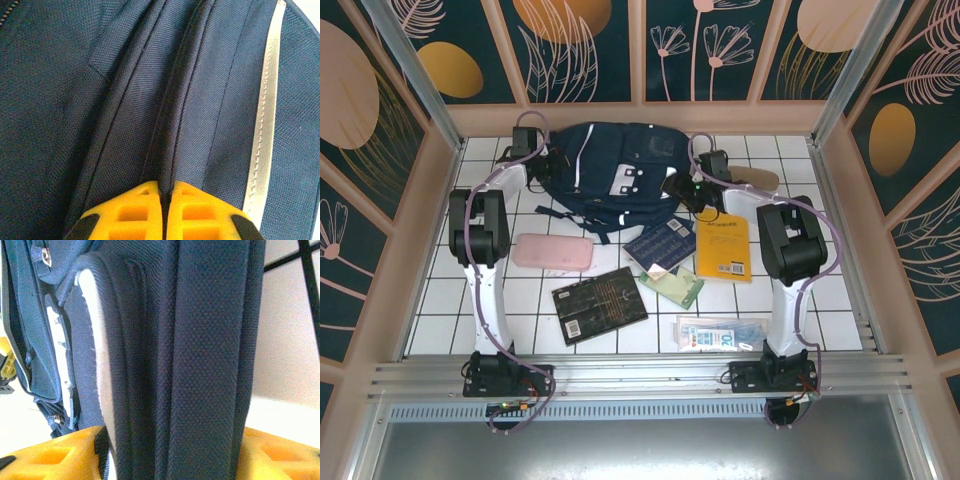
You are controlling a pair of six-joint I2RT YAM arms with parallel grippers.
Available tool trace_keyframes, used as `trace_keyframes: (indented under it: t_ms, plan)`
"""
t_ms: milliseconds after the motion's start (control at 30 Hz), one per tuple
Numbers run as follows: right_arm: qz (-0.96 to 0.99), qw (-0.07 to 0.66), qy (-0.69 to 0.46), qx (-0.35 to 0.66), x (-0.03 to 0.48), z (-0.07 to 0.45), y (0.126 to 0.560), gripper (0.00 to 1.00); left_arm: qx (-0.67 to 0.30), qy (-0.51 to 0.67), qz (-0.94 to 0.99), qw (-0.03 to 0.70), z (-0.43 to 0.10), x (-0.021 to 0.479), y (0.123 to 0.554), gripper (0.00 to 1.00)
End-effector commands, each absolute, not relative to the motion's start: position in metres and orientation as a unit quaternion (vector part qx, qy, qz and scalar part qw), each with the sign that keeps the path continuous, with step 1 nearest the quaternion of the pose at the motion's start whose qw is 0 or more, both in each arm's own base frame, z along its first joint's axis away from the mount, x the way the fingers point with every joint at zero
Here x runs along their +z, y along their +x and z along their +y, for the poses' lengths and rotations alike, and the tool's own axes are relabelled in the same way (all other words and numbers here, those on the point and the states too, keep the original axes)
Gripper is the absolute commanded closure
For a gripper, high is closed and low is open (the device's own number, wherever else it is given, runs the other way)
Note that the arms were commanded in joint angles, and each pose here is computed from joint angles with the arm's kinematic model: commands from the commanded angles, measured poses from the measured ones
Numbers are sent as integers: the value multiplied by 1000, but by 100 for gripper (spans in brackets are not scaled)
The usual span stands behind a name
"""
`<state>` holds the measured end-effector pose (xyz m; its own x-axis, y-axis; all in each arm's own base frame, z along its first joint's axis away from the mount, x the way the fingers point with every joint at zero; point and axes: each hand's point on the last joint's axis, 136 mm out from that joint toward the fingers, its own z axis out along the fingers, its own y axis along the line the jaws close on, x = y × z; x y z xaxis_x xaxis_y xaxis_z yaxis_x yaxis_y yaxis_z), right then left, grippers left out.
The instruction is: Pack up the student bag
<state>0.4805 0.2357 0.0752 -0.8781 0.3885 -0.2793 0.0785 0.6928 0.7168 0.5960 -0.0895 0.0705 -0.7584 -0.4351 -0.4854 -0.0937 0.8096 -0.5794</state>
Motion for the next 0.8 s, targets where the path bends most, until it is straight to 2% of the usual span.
trace_keyframes:
  t_ms: [0,100,333,400,467,533,633,767]
  plan:
    - [886,233,96,389,100,246,500,44,-302,-160,886,313,-103,103,579,100]
    - [876,243,84,407,114,242,518,48,-332,-175,868,325,-107,134,567,100]
    - [872,257,82,409,131,233,580,48,-401,-223,819,344,-112,196,533,100]
    - [874,259,91,401,127,227,599,40,-419,-239,804,348,-111,210,526,100]
    - [877,272,104,382,126,218,617,20,-432,-253,790,354,-112,224,519,100]
    - [881,290,116,356,132,207,627,7,-446,-266,777,357,-113,237,516,100]
    - [885,320,121,315,155,191,626,1,-470,-280,758,355,-119,252,514,100]
    - [895,343,136,250,184,180,593,5,-490,-283,745,354,-133,269,517,100]
